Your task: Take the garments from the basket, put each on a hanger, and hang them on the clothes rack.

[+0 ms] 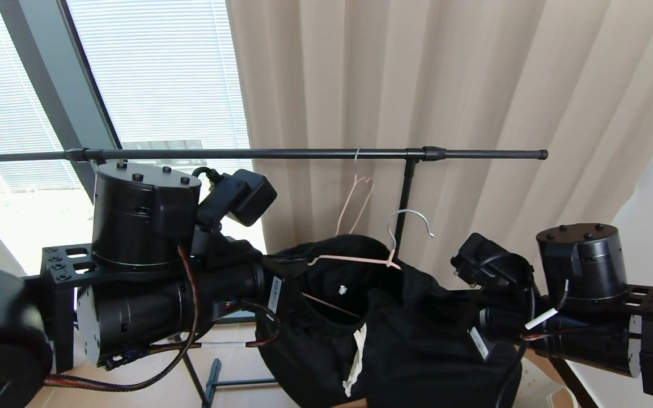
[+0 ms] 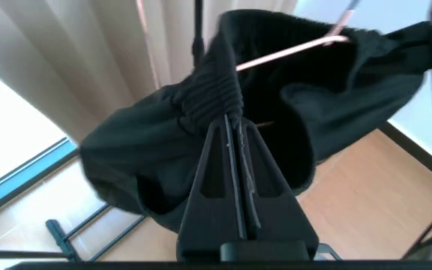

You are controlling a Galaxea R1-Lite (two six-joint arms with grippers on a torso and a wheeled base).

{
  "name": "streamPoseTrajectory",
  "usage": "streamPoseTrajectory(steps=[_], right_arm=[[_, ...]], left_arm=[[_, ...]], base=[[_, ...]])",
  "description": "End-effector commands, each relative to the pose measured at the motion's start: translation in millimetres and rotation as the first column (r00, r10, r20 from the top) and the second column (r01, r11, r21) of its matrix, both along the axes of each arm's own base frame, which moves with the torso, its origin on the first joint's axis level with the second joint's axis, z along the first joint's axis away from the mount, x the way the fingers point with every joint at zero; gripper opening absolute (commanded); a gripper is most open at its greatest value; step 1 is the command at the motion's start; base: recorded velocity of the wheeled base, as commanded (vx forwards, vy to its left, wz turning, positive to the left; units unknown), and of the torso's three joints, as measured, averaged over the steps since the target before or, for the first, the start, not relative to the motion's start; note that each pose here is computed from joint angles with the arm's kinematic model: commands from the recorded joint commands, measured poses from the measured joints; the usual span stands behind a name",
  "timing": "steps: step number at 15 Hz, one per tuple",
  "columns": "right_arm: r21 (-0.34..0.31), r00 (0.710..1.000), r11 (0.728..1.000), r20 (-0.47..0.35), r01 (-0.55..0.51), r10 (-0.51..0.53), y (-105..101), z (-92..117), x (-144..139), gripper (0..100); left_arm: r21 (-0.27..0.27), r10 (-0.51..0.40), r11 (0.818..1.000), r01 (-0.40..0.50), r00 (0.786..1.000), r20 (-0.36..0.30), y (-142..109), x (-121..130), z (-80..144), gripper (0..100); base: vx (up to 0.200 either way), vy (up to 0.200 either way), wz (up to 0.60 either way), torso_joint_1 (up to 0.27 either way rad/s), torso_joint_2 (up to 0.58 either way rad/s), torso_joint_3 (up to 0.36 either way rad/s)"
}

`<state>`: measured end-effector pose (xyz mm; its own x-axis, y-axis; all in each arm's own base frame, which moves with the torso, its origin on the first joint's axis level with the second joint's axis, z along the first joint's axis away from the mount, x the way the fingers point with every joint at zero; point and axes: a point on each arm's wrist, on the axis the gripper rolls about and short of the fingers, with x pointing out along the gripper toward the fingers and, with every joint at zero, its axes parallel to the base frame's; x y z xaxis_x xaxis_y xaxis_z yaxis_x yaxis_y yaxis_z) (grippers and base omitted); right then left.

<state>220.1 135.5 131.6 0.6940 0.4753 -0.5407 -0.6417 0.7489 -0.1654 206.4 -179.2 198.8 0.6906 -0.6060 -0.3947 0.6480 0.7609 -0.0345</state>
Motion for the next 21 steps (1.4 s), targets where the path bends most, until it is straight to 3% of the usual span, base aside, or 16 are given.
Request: streamPoseTrajectory(steps=[1, 6, 7, 11, 14, 21], right_arm=[[0.005, 1.0, 1.0, -0.015, -0.008, 0.008, 5, -6, 2, 0], [0.066, 1.0, 0.998, 0.021, 0.007, -0.009, 7, -7, 4, 0], [0.12, 0.999, 0.993, 0.031, 0.006, -0.01, 7, -1, 4, 0], [0.177, 0.997, 0.983, 0.068, -0.046, 0.035, 2, 13, -6, 0], [0.234, 0.998, 0.97, 0.044, -0.059, 0.05, 3, 17, -7, 0], [0.288, 0.99, 0.948, 0.084, -0.132, 0.112, 4, 19, -9, 0]], left_arm=[[-0.026, -0.023, 0.999, 0.024, 0.999, 0.027, -1, -8, 10, 0], [-0.032, -0.073, 0.997, 0.074, 0.997, 0.02, -11, -18, 10, 0], [-0.013, -0.075, 0.997, 0.075, 0.997, 0.004, -11, -18, 3, 0], [0.02, -0.051, 0.998, 0.052, 0.998, -0.02, -8, -16, -8, 0], [0.058, -0.077, 0.995, 0.08, 0.996, -0.05, -12, -21, -22, 0], [0.072, -0.083, 0.993, 0.088, 0.994, -0.07, -15, -22, -28, 0]], base=[[0.0, 0.0, 0.0, 0.0, 0.0, 0.0], [0.0, 0.0, 0.0, 0.0, 0.0, 0.0], [0.0, 0.0, 0.0, 0.0, 0.0, 0.0], [0.0, 0.0, 0.0, 0.0, 0.0, 0.0], [0.0, 0.0, 0.0, 0.0, 0.0, 0.0], [0.0, 0.0, 0.0, 0.0, 0.0, 0.0]])
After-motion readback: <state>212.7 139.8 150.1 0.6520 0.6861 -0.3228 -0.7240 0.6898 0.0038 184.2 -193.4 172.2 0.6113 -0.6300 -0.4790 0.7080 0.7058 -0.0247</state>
